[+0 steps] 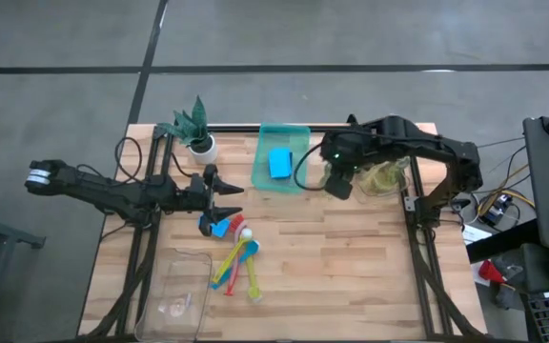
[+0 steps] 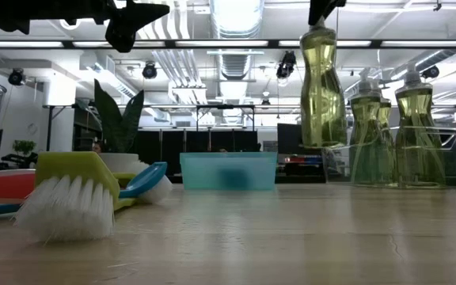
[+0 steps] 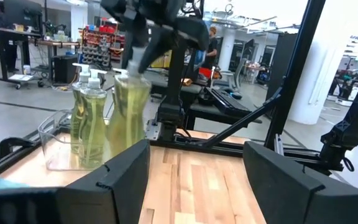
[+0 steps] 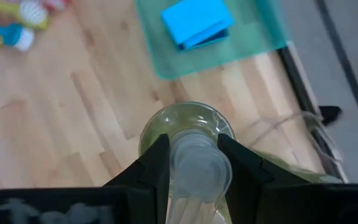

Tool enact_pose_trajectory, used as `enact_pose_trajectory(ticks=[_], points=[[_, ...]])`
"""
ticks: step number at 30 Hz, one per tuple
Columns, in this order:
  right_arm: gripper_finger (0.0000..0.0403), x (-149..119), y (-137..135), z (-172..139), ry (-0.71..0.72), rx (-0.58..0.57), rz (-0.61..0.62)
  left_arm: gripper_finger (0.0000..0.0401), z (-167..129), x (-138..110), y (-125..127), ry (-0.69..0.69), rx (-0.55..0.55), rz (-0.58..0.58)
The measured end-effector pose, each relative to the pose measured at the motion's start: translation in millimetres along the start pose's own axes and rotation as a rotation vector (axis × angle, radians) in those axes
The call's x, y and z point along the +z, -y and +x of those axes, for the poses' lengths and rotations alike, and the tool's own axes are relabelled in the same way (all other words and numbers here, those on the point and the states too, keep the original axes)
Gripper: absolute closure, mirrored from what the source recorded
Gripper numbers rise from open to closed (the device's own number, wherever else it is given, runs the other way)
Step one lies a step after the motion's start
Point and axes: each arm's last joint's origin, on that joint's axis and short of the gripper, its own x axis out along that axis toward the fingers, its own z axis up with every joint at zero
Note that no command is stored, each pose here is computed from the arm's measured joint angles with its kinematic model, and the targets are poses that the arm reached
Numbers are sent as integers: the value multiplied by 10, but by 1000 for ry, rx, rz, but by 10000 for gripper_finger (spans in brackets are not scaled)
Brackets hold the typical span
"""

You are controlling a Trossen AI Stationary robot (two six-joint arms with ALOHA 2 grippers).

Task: Pick & Place Kitchen Sink Supplies
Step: Put the yellow soap dispenser into the top transparent bin

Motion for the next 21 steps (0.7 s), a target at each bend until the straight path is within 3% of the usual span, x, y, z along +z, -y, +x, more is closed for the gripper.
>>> enact_pose_trajectory(ticks=[12, 21], points=[[302, -267, 399, -408, 121, 9, 300, 149, 0, 12, 1, 15, -2, -10], [302, -581, 706, -453, 132, -52, 506, 149, 0, 28, 3, 31, -4, -4]])
